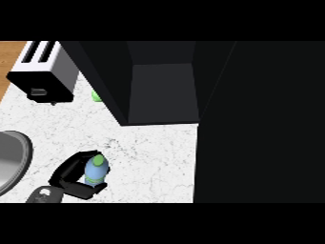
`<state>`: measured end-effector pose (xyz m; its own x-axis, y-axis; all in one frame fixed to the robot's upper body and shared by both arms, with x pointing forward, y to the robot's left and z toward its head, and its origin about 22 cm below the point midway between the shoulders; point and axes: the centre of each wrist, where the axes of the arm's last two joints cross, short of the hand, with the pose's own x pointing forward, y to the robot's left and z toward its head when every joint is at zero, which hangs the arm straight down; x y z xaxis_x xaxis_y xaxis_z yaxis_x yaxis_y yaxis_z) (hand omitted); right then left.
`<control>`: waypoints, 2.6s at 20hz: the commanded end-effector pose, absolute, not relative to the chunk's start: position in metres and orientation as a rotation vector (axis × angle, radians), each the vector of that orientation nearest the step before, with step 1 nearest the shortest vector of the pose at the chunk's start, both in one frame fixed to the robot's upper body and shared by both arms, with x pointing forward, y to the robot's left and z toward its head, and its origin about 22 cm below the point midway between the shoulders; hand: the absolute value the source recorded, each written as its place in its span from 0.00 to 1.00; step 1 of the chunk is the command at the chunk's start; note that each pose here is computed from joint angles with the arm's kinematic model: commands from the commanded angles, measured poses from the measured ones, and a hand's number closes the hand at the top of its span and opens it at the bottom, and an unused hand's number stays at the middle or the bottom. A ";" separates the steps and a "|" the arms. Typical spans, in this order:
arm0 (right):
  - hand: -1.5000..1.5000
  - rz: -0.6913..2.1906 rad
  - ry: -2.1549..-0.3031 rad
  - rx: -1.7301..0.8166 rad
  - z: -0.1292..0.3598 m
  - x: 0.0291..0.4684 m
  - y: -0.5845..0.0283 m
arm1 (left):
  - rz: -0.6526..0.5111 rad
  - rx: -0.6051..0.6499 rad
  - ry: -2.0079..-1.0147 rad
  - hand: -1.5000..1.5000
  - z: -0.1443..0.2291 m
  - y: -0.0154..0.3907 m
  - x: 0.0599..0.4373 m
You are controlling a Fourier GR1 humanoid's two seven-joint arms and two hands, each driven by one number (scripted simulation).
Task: Pick up the bottled water, place it into the cabinet and close the cabinet
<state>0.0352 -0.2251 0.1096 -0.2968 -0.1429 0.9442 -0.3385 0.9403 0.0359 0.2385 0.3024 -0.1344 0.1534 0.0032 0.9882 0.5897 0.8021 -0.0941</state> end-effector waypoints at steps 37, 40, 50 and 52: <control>0.00 0.180 -1.928 0.327 0.137 0.027 -0.237 | -0.108 -0.136 -1.755 1.00 -0.040 0.109 0.308; 0.00 0.167 -1.915 0.328 0.128 0.025 -0.231 | -0.075 -0.162 -1.738 1.00 -0.028 0.104 0.327; 0.00 0.191 -1.916 0.309 0.119 0.022 -0.245 | -0.050 -0.028 -1.676 1.00 0.029 0.075 0.389; 0.00 0.193 -1.937 0.322 0.129 0.021 -0.249 | 0.004 -0.017 -1.651 1.00 0.026 0.074 0.387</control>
